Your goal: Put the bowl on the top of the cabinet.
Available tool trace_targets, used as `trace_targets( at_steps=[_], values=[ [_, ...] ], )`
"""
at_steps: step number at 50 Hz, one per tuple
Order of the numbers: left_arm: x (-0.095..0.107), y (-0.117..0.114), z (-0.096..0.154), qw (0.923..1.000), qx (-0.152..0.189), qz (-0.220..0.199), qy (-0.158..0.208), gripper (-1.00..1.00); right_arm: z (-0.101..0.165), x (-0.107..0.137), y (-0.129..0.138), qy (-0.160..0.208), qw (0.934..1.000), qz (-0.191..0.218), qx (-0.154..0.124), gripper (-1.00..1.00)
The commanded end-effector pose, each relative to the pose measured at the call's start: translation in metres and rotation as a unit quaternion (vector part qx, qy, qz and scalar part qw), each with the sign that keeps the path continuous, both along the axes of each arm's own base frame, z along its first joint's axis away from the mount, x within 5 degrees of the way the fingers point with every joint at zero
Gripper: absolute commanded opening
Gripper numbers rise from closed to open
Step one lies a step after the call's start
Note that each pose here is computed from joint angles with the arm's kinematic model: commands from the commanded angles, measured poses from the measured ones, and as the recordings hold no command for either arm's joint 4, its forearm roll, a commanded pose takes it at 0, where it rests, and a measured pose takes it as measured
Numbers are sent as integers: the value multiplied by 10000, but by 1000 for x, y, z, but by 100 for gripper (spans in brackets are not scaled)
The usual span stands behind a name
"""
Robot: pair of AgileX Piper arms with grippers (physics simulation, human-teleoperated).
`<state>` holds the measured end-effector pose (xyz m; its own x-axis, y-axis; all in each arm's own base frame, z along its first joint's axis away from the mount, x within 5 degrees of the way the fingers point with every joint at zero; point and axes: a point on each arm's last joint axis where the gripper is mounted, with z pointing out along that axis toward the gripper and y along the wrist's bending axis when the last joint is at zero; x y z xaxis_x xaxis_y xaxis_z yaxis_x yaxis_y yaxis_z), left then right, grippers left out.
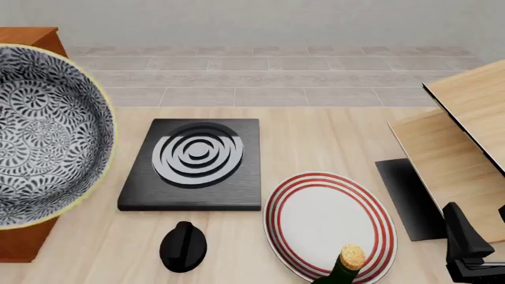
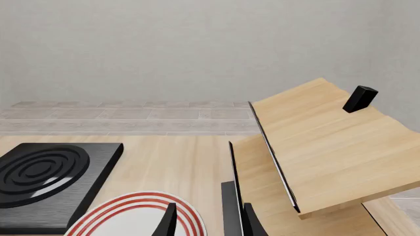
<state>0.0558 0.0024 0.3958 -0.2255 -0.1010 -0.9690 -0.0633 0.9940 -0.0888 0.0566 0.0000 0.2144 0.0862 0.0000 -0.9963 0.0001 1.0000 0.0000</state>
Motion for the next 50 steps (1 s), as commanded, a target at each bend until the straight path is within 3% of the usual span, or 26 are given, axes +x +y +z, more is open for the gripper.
trace_targets(
  at_steps=[1, 8, 18, 30, 32, 36, 50],
  values=[
    [5, 7, 27, 9964, -322, 660, -418, -100, 0, 0, 0, 1, 10000, 2, 0, 100],
    [8, 13, 37, 9917, -455, 1039, -608, -100, 0, 0, 0, 0, 10000, 0, 0, 100],
    [25, 29, 45, 9774, -823, 1795, -751, -100, 0, 0, 0, 0, 10000, -1, -1, 100],
    [33, 40, 54, 9642, -1154, 2194, -945, -100, 0, 0, 0, 1, 10000, 0, -1, 100],
    [37, 45, 57, 9557, -1409, 2358, -1057, -100, 0, 0, 0, 0, 10000, 0, 0, 100],
    [39, 49, 61, 9488, -1529, 2502, -1176, -100, 0, 0, 0, 0, 10000, 0, 0, 100],
    [70, 79, 51, 9332, -1787, 2946, -1023, -100, 0, 0, 0, 0, 10000, 0, 0, 100]
  ],
)
